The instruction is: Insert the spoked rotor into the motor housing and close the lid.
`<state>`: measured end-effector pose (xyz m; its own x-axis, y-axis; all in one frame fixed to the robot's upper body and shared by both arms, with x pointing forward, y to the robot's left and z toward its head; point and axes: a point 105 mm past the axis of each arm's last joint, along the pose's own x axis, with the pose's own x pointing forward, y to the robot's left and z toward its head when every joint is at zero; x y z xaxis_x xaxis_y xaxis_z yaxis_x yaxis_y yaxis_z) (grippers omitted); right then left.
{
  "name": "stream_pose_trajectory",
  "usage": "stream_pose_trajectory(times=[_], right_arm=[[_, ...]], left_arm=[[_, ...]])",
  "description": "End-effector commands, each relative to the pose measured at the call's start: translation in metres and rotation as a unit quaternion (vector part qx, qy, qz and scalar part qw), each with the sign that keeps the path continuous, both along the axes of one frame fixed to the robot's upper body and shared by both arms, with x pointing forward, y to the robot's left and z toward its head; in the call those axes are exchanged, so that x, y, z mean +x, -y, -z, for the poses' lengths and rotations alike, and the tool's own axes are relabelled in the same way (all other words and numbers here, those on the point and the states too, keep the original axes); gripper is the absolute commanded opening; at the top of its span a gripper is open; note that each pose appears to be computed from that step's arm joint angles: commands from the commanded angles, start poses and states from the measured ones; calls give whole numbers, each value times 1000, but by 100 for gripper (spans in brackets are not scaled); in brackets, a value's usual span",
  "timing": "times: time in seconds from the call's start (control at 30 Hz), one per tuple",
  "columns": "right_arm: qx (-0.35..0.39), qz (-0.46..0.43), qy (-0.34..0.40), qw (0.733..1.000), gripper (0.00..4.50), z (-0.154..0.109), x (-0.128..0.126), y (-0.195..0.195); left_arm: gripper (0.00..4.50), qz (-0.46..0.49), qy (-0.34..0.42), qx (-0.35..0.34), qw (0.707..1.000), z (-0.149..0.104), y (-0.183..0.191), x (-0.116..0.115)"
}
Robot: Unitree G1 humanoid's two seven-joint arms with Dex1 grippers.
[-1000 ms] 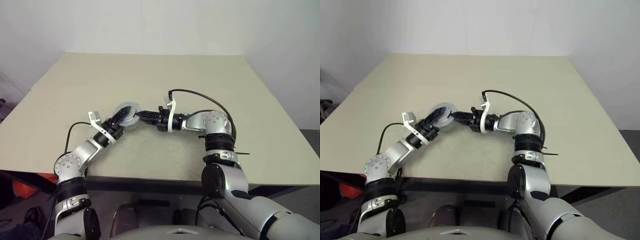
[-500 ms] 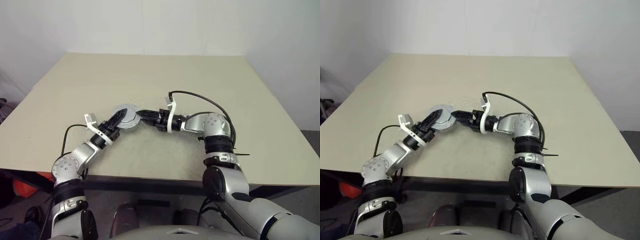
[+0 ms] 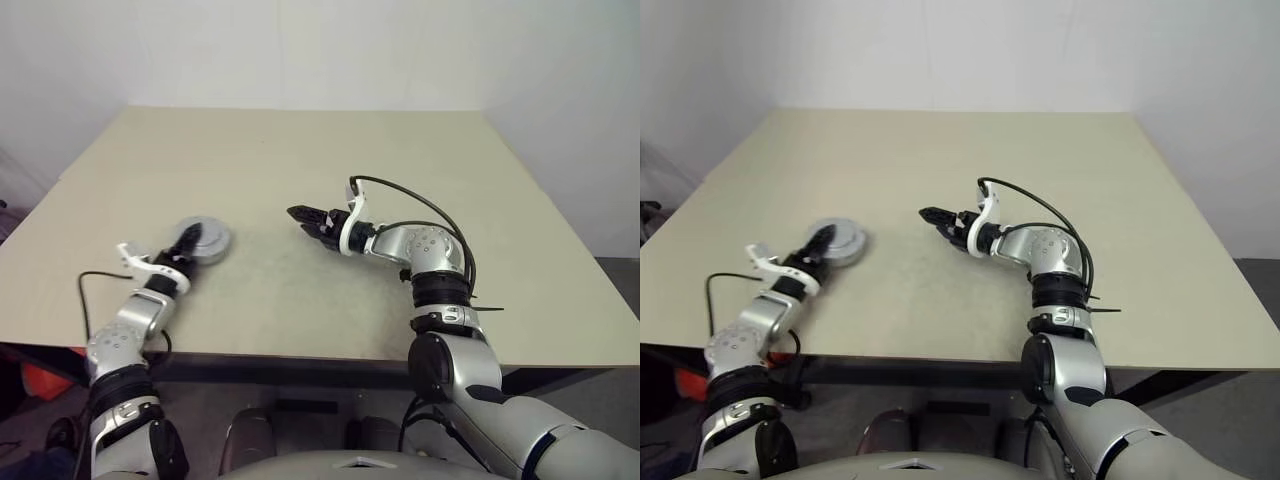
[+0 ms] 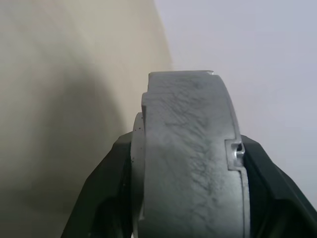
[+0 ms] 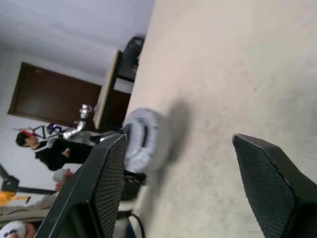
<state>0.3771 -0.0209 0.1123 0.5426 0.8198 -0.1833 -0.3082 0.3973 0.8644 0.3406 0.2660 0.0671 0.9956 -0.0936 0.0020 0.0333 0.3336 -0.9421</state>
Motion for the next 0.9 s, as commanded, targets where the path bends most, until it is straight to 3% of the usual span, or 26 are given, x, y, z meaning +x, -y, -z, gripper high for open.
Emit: stream_pose_trajectory(times=[0.03,0.1,0.23,0.33,0.73,0.8,0.9], right_arm=[[20,4,17,1000,347,-13,3,-3],[17,1,18,1000,347,-11,3,-5],[14,-5,19,1000,351,-11,2,-8],[10,-3,15,1000,351,-9,3,-8],[-10,-22,25,999,351,-5,2,-16],[-31,-15,76,997,351,-10,4,-14],[-129,15,236,963,351,-18,14,1]], left_arm=[[237,-21,16,20,999,-13,-10,2],[237,-34,8,25,999,-11,-15,3],[339,-55,0,41,998,-10,-25,3],[441,-74,-11,61,995,-10,-41,-2],[441,-101,0,168,981,-36,-87,-17],[441,-82,20,205,975,-45,-77,-13],[441,-33,75,283,955,-63,-41,-6]])
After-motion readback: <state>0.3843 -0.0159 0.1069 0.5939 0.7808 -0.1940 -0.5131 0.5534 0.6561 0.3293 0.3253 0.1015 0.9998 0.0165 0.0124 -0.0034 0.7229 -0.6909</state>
